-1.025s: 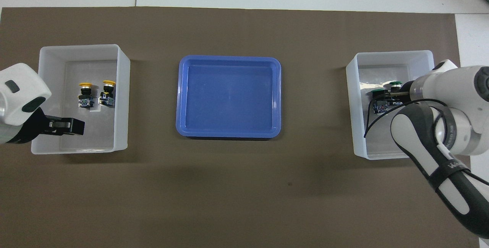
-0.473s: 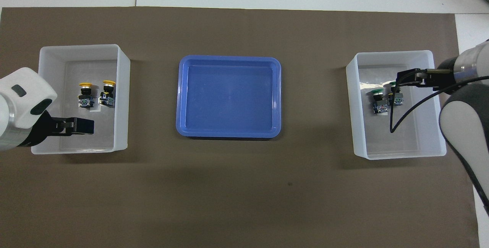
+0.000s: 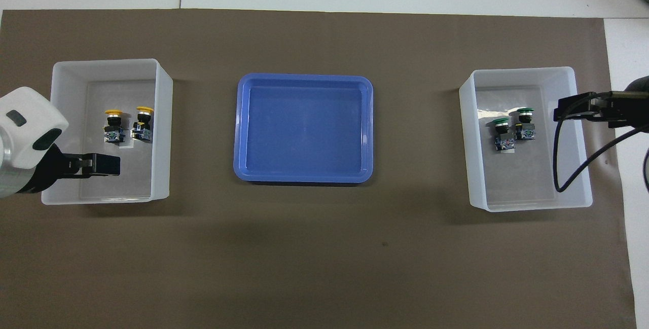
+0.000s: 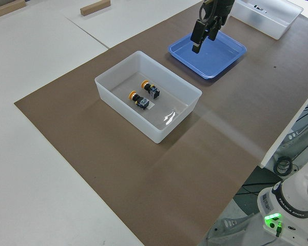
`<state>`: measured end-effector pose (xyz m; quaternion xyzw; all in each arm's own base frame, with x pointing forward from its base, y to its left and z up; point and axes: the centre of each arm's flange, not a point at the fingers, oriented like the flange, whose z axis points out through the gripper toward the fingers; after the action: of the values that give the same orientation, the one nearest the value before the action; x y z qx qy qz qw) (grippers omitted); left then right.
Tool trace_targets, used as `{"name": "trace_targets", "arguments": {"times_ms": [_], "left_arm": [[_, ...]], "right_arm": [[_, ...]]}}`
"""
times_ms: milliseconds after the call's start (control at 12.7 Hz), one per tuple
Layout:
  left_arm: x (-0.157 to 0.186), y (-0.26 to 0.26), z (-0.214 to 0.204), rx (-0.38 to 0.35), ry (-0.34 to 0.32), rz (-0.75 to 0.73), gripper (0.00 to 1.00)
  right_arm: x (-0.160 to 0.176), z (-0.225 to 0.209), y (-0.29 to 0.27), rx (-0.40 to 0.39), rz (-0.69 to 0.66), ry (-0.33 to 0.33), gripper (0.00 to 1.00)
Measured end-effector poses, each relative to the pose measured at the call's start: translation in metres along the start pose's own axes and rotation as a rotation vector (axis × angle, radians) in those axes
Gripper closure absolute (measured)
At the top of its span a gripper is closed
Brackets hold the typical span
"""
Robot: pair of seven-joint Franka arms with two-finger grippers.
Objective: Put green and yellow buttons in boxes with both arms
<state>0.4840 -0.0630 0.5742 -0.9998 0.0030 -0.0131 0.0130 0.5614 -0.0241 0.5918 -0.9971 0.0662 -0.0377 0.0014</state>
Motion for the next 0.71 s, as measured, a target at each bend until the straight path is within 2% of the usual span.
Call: {"name": "trace_targets", "arguments": {"times_ms": [315,710], "left_arm": [[0.001,-0.007,-0.002,-0.003,0.005,-0.015,0.0],[0.003,-0.013,-0.007,-0.015,0.011,-0.03,0.0]], "right_arm": [[-0.006,0.005,-0.002,-0.005,-0.005,-0.056,0.0],[-0.007,0.006,-0.004,-0.005,-0.009,-0.063,0.0]]}}
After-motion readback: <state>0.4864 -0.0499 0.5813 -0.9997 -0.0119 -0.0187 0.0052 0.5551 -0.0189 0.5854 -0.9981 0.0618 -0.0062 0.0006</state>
